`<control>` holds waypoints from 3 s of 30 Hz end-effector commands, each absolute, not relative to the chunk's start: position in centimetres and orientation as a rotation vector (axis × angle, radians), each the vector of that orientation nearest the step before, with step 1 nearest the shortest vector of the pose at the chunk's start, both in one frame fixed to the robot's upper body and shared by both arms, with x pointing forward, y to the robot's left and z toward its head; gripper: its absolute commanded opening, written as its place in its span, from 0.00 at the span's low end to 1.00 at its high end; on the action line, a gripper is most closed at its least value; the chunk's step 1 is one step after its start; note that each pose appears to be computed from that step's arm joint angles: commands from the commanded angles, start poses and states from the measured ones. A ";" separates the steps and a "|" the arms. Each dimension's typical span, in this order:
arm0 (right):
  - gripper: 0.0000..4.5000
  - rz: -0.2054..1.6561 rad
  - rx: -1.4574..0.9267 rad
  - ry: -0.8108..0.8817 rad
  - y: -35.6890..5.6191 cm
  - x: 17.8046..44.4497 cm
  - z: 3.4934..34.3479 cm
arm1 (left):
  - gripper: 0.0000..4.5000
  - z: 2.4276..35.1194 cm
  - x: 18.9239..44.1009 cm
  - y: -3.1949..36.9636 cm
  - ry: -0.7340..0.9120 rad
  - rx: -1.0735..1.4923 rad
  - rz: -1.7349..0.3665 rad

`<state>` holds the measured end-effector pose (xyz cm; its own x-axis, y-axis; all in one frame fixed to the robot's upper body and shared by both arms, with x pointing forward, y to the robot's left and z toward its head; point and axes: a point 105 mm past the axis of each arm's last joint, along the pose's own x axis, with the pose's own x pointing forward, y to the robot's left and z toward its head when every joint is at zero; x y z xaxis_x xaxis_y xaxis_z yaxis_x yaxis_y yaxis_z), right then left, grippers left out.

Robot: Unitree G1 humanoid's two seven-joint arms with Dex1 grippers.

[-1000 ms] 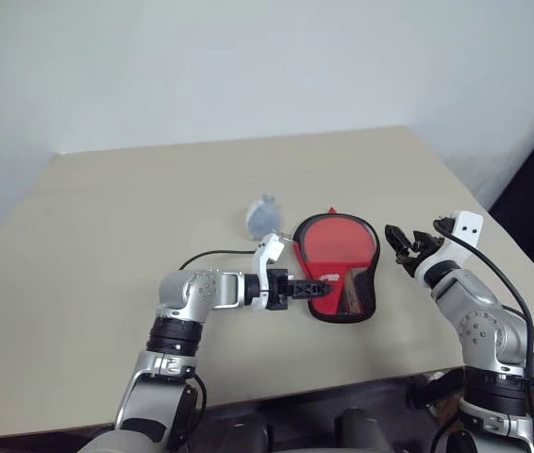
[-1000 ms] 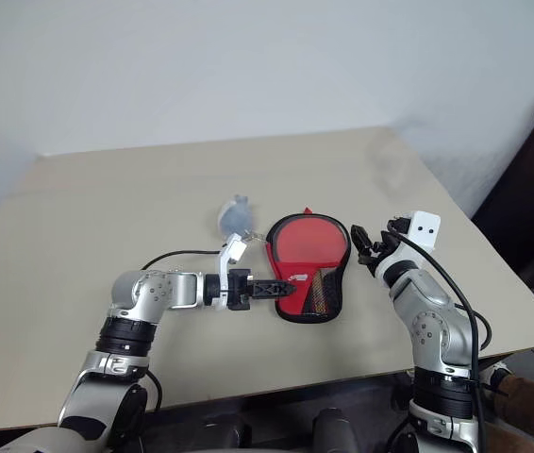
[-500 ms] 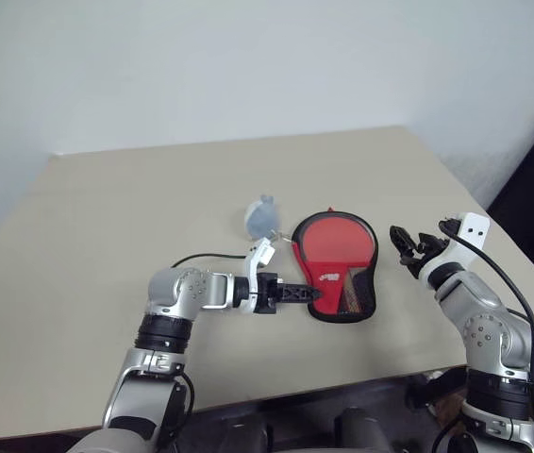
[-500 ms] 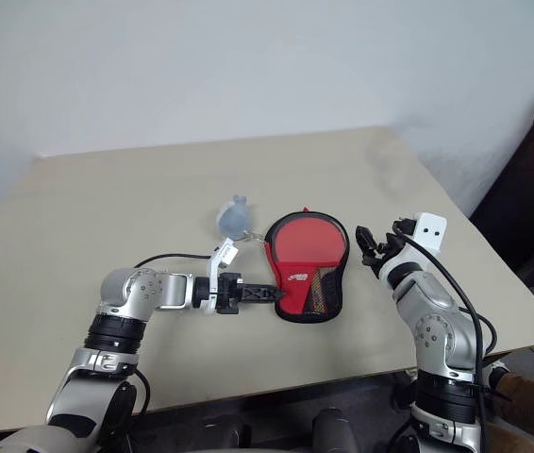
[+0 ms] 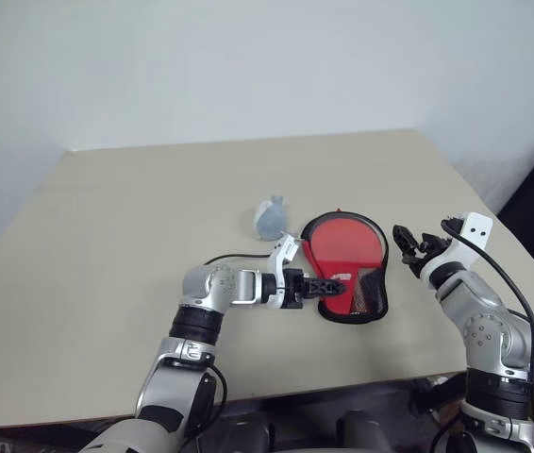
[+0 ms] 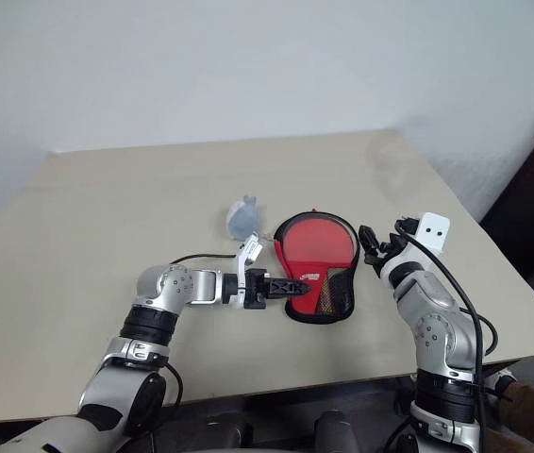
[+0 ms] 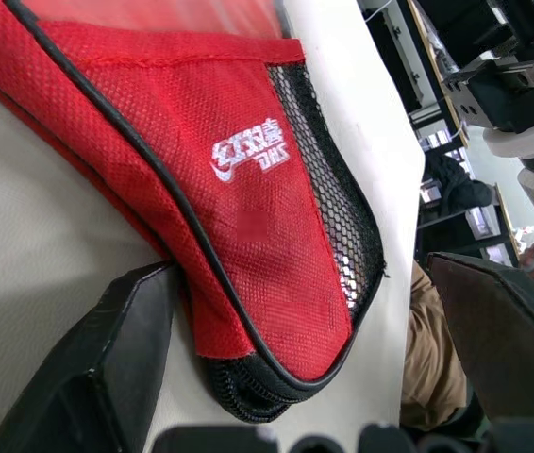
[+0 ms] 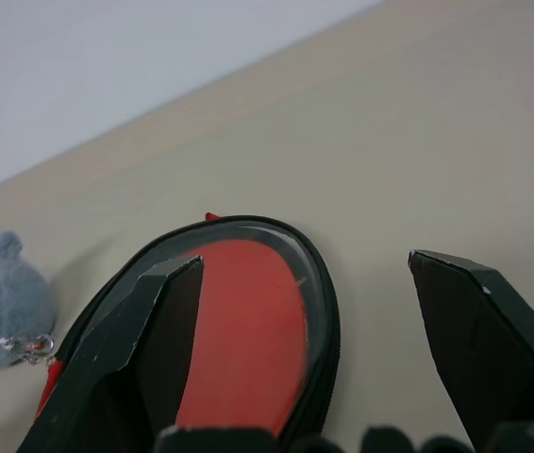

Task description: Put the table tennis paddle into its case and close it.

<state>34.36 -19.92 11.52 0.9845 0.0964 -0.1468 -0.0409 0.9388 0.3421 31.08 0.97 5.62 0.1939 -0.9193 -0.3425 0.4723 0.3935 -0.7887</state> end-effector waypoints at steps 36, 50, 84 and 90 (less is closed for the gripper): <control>0.85 -0.018 0.307 0.128 -21.2 33.4 12.4 | 0.00 6.2 22.6 4.4 1.191 -0.663 -1.276; 0.85 -0.011 0.301 0.169 -20.6 32.3 11.5 | 0.00 6.8 18.6 2.3 1.253 -0.679 -1.394; 0.85 0.007 0.266 0.174 -20.2 32.9 11.1 | 0.00 6.8 22.3 1.4 1.216 -0.823 -1.138; 0.85 0.010 0.261 0.172 -20.2 32.9 11.2 | 0.00 6.7 23.1 0.8 1.236 -0.850 -1.105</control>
<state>32.67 -20.16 9.72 0.9734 0.0318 -0.2269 0.0303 0.9637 0.2652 21.88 0.98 5.62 -0.0664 -0.9491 -0.3077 0.1592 0.2944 -0.9423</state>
